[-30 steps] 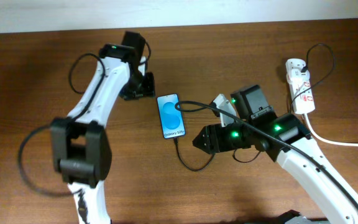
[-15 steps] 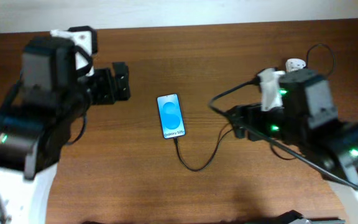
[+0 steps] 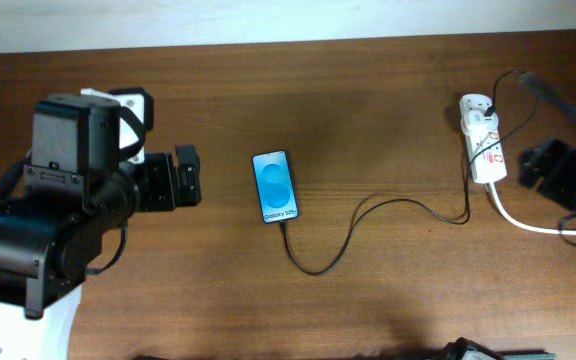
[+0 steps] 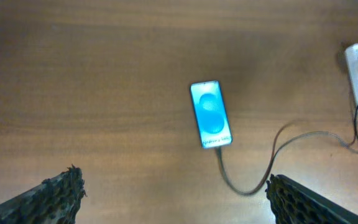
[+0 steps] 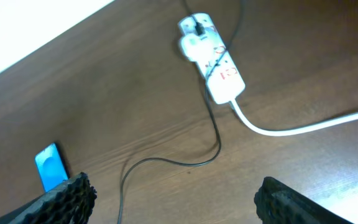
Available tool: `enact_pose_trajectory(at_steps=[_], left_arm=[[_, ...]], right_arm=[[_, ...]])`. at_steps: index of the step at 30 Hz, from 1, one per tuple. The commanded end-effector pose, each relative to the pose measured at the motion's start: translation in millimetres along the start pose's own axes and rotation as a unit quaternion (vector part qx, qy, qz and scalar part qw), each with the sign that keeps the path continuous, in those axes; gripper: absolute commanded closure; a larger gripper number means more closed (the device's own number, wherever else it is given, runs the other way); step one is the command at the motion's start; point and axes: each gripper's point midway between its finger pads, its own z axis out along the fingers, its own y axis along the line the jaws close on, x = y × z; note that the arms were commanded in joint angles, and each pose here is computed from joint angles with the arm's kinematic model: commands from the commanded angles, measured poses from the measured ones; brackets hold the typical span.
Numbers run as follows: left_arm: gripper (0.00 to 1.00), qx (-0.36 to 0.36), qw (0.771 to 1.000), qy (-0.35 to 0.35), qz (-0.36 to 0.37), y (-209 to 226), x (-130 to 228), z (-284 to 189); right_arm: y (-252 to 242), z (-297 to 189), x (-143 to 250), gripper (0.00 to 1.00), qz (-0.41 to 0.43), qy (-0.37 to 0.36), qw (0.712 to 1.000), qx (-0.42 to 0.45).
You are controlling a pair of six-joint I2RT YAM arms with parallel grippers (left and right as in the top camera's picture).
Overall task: Plug charger to phone and switch on socket
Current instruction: 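Raise the left gripper away and move the right arm toward the power strip, then move the right gripper over the white power strip's switch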
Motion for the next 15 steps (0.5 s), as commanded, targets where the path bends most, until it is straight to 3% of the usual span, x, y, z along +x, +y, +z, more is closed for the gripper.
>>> enact_pose_trajectory(at_steps=[1, 8, 12, 15], left_arm=[[0.01, -0.008, 1.000, 0.008, 0.004, 3, 6, -4], [0.01, -0.009, 1.000, 0.011, 0.004, 3, 7, -4], [0.01, -0.009, 1.000, 0.010, 0.004, 3, 7, -4], [0.01, -0.009, 1.000, 0.010, 0.004, 3, 7, -4]], right_arm=[[-32, 19, -14, 0.12, 0.039, 0.014, 0.999, 0.008], [-81, 57, -17, 0.12, 0.112, 0.061, 0.992, 0.019], [-84, 60, -25, 0.10, 0.105, 0.045, 0.993, 0.022], [-83, 69, -42, 0.02, 0.097, 0.021, 0.995, 0.002]])
